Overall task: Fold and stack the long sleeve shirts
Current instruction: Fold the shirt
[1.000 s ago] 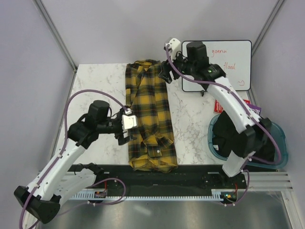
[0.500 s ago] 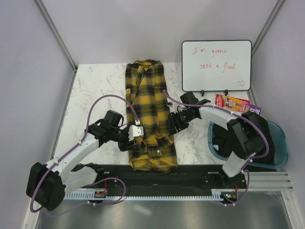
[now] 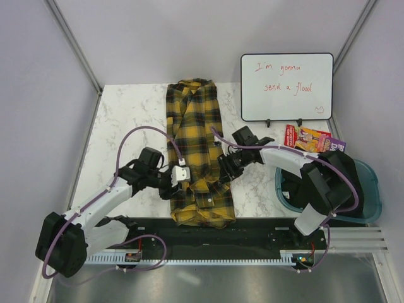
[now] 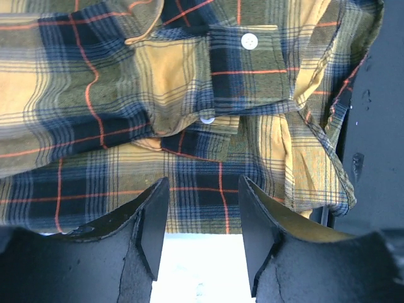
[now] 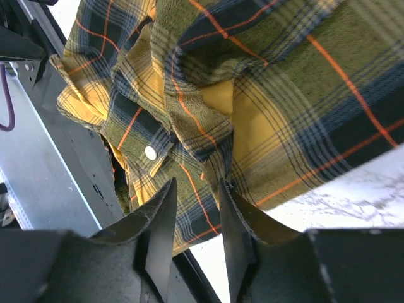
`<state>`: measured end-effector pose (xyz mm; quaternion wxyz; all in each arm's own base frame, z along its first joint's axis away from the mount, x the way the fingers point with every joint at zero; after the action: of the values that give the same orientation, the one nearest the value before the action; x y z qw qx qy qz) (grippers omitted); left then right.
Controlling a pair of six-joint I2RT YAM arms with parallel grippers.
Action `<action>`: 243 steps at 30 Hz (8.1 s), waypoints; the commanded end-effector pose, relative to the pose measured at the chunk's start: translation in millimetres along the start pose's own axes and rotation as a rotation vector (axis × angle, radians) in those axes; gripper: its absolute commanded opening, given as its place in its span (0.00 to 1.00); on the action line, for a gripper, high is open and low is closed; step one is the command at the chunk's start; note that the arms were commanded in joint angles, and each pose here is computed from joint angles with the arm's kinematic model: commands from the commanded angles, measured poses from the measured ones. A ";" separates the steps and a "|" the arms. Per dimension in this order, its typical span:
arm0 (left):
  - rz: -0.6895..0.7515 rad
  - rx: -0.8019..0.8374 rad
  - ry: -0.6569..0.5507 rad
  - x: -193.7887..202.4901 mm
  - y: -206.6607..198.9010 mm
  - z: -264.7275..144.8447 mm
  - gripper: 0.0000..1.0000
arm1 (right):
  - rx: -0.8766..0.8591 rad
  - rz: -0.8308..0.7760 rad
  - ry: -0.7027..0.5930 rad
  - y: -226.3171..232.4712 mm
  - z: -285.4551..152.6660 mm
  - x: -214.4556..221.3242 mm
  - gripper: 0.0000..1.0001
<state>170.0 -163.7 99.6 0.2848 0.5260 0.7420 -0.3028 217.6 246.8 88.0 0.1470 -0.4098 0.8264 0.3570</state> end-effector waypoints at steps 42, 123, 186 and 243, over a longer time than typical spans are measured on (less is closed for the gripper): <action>0.891 0.250 -0.121 -7.7 -44.5 74.6 0.66 | -0.154 0.056 0.057 15.9 12.5 6.9 0.18; 0.736 0.164 -0.037 44.4 -68.1 20.9 0.95 | 0.124 -1.318 0.027 12.7 -44.2 35.8 0.92; 0.992 -0.082 -0.370 -32.8 -47.3 24.9 0.99 | 0.172 -1.814 -0.182 82.1 15.7 59.5 0.98; 0.394 0.044 -0.333 -75.1 -0.7 -17.2 0.02 | 0.246 -1.387 -0.210 43.7 -53.3 -63.5 0.00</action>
<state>160.6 -193.3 145.2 0.4214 0.6422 0.5507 -0.3268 202.7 258.9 164.3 0.4487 -0.7871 0.4056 0.1206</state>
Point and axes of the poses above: each gripper's point midway between its finger pads, its own z axis out along the fingers, its own y axis along the line the jaws close on, x = y × z, the point moved 3 cm from there along -z, back along the fingers, and after that the axes turned 13 degrees about -z, right-handed, at the moved point
